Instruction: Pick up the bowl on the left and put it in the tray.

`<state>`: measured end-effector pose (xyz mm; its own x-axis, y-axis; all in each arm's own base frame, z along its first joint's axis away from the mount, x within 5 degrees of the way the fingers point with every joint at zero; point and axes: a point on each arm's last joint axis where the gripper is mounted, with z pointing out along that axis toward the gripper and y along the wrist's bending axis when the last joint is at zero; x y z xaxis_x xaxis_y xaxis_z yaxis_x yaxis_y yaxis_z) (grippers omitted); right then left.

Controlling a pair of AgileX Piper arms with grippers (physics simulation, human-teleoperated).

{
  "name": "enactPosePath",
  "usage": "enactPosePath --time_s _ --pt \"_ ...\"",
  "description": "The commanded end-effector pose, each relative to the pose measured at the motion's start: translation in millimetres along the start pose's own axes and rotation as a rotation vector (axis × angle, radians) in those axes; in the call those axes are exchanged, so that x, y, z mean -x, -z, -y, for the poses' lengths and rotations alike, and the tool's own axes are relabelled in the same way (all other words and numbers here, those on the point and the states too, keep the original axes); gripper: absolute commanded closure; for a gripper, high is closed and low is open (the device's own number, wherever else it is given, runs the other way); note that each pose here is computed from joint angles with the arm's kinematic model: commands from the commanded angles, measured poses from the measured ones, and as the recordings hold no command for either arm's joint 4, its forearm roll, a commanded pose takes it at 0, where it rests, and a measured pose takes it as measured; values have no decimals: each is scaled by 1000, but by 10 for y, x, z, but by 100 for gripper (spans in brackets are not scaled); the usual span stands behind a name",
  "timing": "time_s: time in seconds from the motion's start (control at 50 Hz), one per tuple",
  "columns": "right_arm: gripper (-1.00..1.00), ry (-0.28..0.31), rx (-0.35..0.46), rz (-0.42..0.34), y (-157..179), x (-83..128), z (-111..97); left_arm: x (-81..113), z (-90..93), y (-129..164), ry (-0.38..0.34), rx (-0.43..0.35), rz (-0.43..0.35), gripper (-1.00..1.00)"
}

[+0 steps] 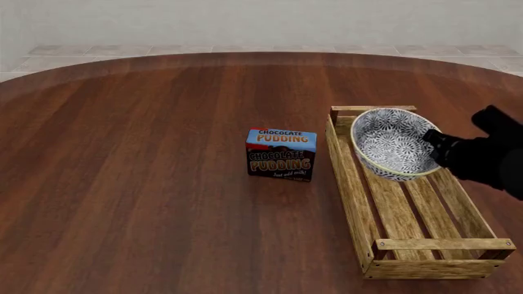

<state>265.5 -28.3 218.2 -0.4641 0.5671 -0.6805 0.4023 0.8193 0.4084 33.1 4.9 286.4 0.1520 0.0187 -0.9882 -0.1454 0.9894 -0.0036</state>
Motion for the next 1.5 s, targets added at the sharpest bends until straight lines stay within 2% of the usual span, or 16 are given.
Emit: enactPosePath --time_s 0.02,0.82,1.04,1.5 --pt "100 -28 6 -4 -42 -34 -9 9 -1 3 -3 4 0 -100" --pt "100 -22 -20 -9 -112 -97 107 21 1 7 -7 -4 0 -100" --pt "100 -19 -14 -17 -146 -116 83 48 2 15 -6 -5 1 -100" --pt "100 -20 -27 -35 -275 -186 131 -31 0 -8 -9 0 -5 -100"
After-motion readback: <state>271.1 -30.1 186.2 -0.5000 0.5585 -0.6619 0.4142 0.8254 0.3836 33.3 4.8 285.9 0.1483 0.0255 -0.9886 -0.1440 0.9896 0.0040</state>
